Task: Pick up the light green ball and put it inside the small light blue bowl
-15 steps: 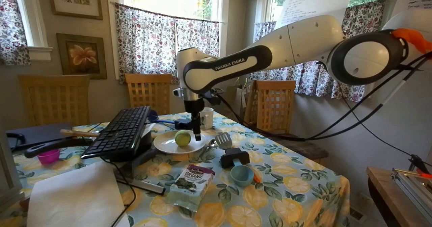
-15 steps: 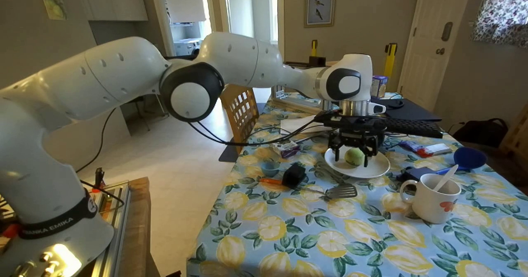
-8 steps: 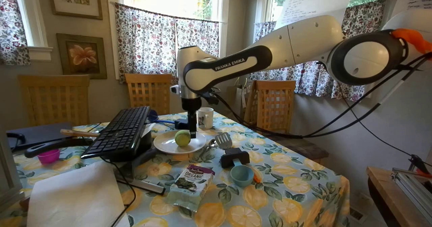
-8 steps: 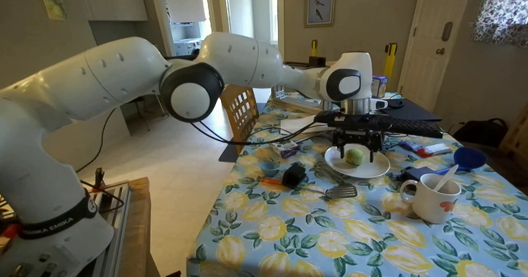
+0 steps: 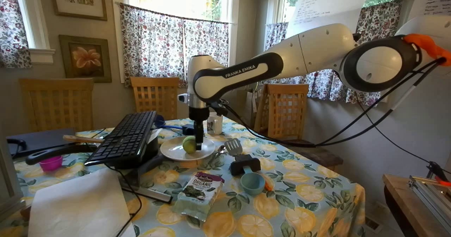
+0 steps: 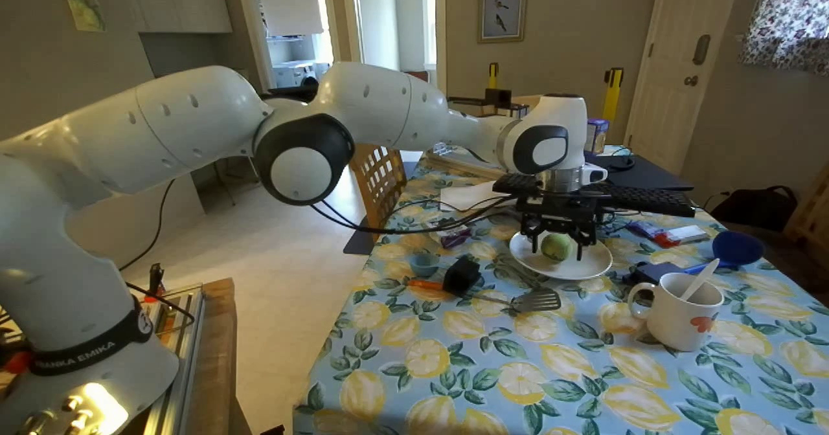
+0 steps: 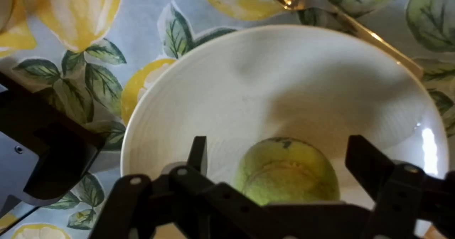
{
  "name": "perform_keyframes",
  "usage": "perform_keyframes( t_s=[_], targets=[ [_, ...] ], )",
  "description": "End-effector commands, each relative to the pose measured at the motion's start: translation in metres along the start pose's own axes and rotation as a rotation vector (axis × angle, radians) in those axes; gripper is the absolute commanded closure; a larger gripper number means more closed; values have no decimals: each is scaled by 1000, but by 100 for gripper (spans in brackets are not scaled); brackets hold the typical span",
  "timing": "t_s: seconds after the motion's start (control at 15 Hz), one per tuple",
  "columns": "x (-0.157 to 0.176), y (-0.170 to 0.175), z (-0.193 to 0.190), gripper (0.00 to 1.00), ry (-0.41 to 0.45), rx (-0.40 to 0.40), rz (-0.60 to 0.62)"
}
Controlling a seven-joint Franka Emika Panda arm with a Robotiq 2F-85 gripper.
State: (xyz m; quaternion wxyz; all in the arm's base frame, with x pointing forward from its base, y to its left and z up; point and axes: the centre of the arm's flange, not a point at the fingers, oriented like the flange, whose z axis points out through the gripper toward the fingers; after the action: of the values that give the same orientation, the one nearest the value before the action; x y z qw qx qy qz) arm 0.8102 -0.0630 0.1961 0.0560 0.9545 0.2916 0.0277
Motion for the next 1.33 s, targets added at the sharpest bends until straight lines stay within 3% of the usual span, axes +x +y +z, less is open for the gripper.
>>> perform_keyframes(
  t_s=[0.0,0.47,0.73,1.07,1.13,1.27],
  targets=[
    [0,0,0,0,0,-1,0],
    [0,0,0,0,0,-1,0],
    [3,-5,0,0,25,27,70],
    [11,-5,2,0,54,7,99],
    [11,-5,2,25,56,-1,103],
    [11,-4,3,34,62,-6,111]
  ],
)
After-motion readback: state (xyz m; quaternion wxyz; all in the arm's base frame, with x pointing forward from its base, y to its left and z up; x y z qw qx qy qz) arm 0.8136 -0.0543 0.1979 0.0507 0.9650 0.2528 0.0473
